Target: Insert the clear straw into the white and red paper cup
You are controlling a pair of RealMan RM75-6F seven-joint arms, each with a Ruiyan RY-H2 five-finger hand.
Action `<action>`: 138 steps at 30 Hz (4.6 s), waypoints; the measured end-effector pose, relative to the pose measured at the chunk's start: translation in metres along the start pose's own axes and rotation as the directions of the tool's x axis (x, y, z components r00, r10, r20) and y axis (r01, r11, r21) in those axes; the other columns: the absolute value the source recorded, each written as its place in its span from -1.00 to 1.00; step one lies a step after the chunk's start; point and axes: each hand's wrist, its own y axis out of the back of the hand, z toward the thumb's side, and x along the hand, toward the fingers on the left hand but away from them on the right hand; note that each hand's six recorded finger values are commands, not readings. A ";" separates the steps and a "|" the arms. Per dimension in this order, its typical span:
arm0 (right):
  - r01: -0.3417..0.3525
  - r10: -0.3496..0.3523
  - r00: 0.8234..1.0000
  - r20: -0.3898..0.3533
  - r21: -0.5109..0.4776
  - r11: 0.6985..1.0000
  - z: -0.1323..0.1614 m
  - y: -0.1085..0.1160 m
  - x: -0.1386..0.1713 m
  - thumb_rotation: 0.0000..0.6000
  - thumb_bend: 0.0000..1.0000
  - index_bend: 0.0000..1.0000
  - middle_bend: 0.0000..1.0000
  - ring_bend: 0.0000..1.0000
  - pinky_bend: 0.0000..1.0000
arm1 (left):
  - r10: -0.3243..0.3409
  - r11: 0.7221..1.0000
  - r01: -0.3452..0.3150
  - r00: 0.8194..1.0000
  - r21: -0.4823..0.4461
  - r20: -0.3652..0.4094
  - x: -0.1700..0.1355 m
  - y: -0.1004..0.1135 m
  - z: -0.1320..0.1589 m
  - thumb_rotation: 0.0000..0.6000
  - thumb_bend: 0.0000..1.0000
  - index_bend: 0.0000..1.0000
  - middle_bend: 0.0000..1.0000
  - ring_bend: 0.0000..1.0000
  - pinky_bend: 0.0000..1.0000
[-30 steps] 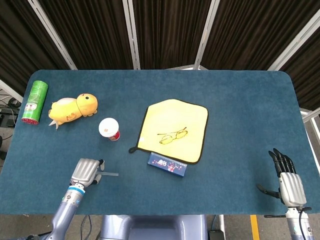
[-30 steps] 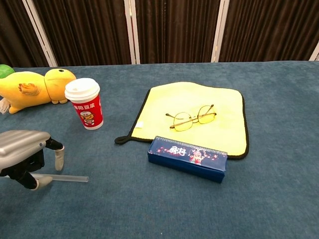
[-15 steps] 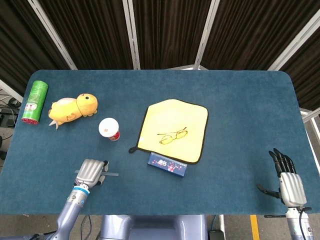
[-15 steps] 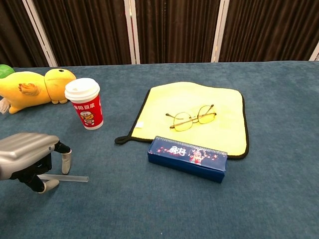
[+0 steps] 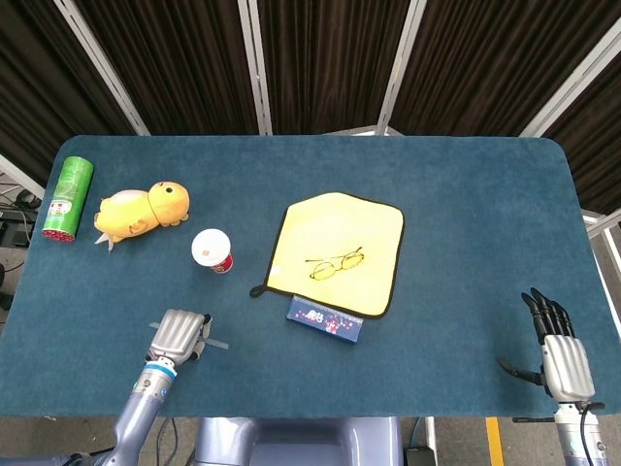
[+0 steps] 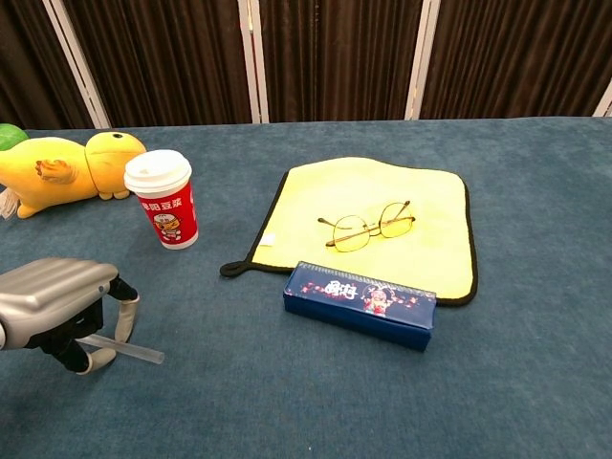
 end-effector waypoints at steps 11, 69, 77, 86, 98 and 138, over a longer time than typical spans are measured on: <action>-0.003 0.003 1.000 0.001 -0.001 1.000 0.000 0.000 0.000 1.00 -0.85 -1.00 -1.00 -1.00 -1.00 | 0.035 0.999 -0.035 0.999 -0.036 -0.002 -0.001 0.013 -0.001 1.00 -0.21 0.14 1.00 0.87 0.59; -0.036 0.038 0.999 0.035 -0.046 0.998 -0.006 -0.004 -0.002 1.00 -0.85 -1.00 -1.00 -1.00 -1.00 | 0.331 0.224 -0.195 0.937 -0.955 -0.114 0.034 0.191 -0.025 1.00 -0.21 0.14 1.00 0.87 0.59; -0.037 0.039 0.999 0.037 -0.047 0.998 -0.006 -0.004 -0.003 1.00 -0.86 -1.00 -1.00 -1.00 -1.00 | 0.324 0.225 -0.192 0.939 -0.955 -0.112 0.040 0.184 -0.025 1.00 -0.21 0.14 1.00 0.87 0.59; -0.038 0.040 0.998 0.039 -0.047 0.998 -0.007 -0.004 -0.002 1.00 -0.85 -1.00 -1.00 -1.00 -1.00 | 0.328 0.231 -0.182 0.940 -0.956 -0.100 0.044 0.182 -0.023 1.00 -0.21 0.14 1.00 0.87 0.59; -0.038 0.040 0.998 0.042 -0.048 0.998 -0.007 -0.005 -0.002 1.00 -0.85 -1.00 -1.00 -1.00 -1.00 | 0.317 0.237 -0.177 0.943 -0.955 -0.096 0.049 0.174 -0.024 1.00 -0.21 0.14 1.00 0.87 0.59; -0.039 0.041 0.998 0.050 -0.036 0.999 -0.009 -0.005 -0.001 1.00 -0.85 -1.00 -1.00 -1.00 -1.00 | 0.340 0.274 -0.206 0.934 -0.939 -0.106 0.039 0.158 -0.041 1.00 -0.53 -0.10 0.75 0.62 0.38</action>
